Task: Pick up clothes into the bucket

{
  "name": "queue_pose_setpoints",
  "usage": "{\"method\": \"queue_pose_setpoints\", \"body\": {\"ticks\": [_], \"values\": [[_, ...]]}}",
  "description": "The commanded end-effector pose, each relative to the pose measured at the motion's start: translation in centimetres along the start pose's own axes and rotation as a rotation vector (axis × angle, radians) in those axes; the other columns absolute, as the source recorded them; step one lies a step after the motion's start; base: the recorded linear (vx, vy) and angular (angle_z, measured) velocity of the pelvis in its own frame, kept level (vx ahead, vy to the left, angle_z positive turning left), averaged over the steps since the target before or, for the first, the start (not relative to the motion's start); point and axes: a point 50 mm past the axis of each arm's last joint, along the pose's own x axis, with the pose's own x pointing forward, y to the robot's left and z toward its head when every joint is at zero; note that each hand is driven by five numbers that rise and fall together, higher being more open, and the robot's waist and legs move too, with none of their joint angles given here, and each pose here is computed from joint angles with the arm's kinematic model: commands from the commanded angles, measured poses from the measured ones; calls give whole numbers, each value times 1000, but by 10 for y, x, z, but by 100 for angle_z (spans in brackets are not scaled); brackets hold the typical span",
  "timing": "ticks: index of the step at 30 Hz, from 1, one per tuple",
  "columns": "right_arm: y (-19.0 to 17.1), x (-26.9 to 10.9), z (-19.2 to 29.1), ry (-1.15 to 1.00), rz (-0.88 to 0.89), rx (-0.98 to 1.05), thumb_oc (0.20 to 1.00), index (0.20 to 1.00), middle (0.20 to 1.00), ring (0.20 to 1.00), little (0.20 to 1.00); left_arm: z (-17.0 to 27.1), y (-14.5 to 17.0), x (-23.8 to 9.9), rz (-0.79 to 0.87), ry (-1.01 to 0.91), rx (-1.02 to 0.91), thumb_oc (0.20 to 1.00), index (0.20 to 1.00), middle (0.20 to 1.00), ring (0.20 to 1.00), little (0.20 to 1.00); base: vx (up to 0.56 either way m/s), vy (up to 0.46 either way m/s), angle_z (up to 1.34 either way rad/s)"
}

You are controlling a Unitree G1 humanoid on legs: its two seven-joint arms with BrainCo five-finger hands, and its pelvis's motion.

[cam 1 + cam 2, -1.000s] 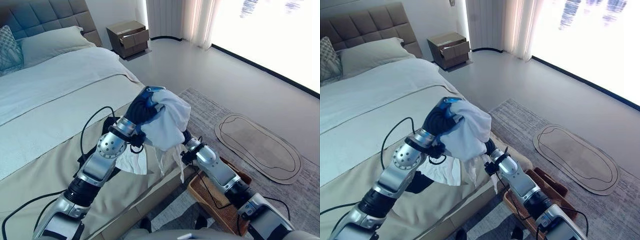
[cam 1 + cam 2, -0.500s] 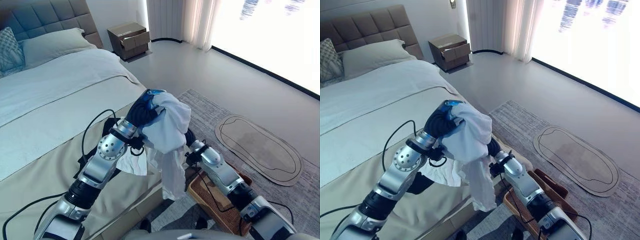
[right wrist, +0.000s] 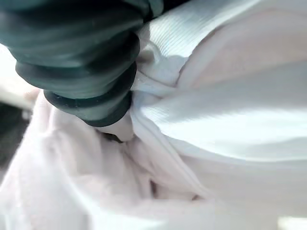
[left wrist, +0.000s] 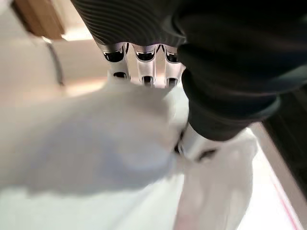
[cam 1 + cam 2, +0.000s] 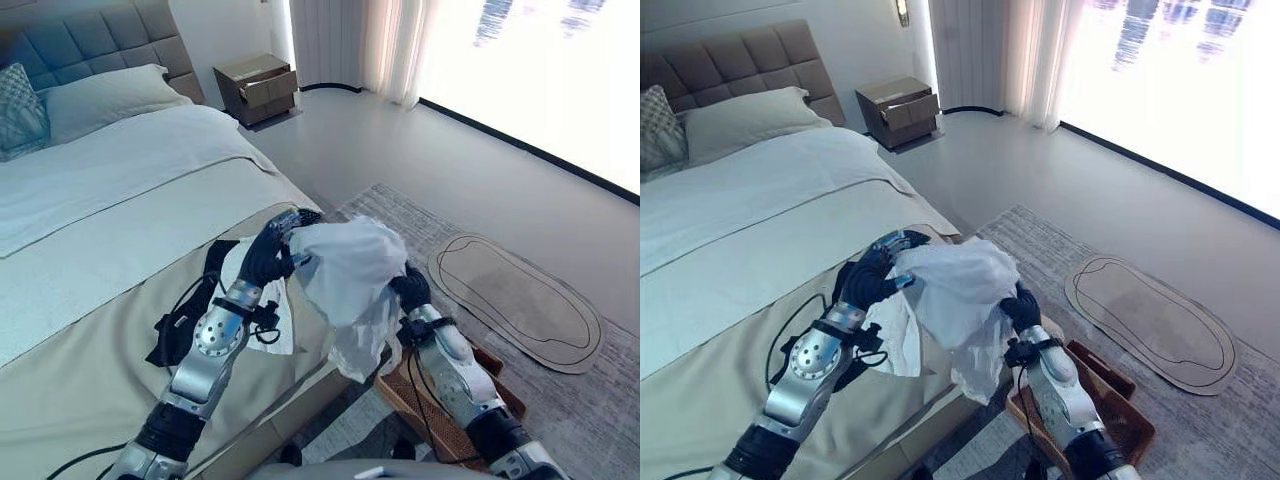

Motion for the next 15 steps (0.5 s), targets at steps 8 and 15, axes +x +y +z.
{"method": "queue_pose_setpoints", "body": {"ticks": [8,15], "values": [[-10,4,53,-338,-72,204,200,200,200,200,200,-56,8,-23,-54,256,269,1000,1000,1000,1000,1000,-3,-5,-5],[-54,-23,72,-459,-286,165,200,200,200,200,200,-65,22,-50,75,316,160,1000,1000,1000,1000,1000,1,-9,-5]]}}
